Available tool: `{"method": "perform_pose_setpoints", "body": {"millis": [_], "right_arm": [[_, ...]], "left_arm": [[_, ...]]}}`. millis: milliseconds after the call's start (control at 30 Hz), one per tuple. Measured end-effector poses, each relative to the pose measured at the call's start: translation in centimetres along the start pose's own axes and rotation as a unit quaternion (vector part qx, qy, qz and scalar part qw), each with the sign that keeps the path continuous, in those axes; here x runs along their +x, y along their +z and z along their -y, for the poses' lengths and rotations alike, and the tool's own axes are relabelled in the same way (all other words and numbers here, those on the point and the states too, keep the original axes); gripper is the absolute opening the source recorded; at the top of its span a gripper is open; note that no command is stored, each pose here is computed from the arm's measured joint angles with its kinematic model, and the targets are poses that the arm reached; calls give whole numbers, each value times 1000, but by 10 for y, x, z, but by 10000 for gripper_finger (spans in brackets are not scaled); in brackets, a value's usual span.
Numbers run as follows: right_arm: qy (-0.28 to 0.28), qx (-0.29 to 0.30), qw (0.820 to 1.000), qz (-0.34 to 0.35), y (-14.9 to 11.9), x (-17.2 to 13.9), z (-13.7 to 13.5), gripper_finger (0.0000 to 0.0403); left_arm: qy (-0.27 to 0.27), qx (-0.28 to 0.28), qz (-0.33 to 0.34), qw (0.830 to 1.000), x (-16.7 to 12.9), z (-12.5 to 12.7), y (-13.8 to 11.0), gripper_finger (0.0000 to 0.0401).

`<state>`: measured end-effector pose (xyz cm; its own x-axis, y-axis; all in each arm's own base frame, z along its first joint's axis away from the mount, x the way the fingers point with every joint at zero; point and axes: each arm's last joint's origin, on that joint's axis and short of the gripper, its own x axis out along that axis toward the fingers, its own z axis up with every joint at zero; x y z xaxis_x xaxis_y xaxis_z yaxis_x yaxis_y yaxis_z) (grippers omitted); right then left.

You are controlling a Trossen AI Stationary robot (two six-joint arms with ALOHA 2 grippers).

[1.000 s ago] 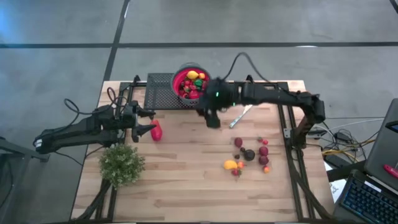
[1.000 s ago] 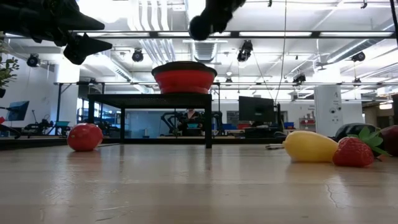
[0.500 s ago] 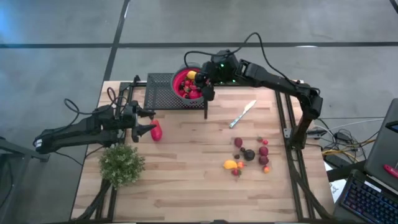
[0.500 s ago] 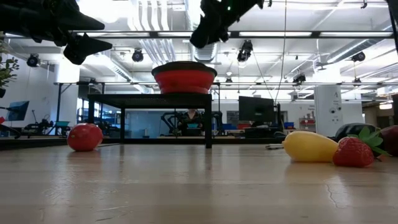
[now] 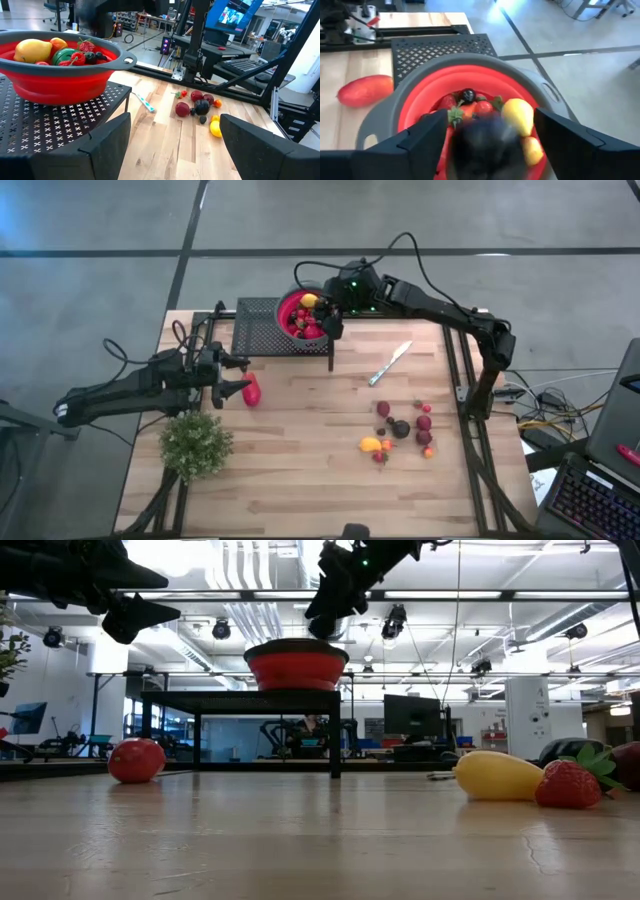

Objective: Pick & Place Fruit
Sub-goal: Put the black plum into the red gray strainer bowl on the shelf

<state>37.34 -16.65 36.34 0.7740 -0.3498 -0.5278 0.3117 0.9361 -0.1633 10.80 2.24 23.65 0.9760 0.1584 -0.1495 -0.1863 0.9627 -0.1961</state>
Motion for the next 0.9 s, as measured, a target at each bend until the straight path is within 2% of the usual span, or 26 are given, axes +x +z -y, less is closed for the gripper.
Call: {"method": "perform_pose_setpoints", "body": {"millis": [200, 367, 767, 900], "right_arm": [[-11, -12, 1000, -3, 0, 0, 1, 338], [-11, -15, 1000, -1, 2, -9, 0, 350], [28, -48, 997, -45, 4, -66, -25, 300], [36, -51, 997, -41, 6, -74, -31, 278]], "left_arm": [[0, 0, 0, 1000, 0, 0, 0, 312], [0, 0, 0, 1000, 0, 0, 0, 312], [0, 0, 0, 1000, 0, 0, 0, 312], [0, 0, 0, 1000, 0, 0, 0, 312]]}}
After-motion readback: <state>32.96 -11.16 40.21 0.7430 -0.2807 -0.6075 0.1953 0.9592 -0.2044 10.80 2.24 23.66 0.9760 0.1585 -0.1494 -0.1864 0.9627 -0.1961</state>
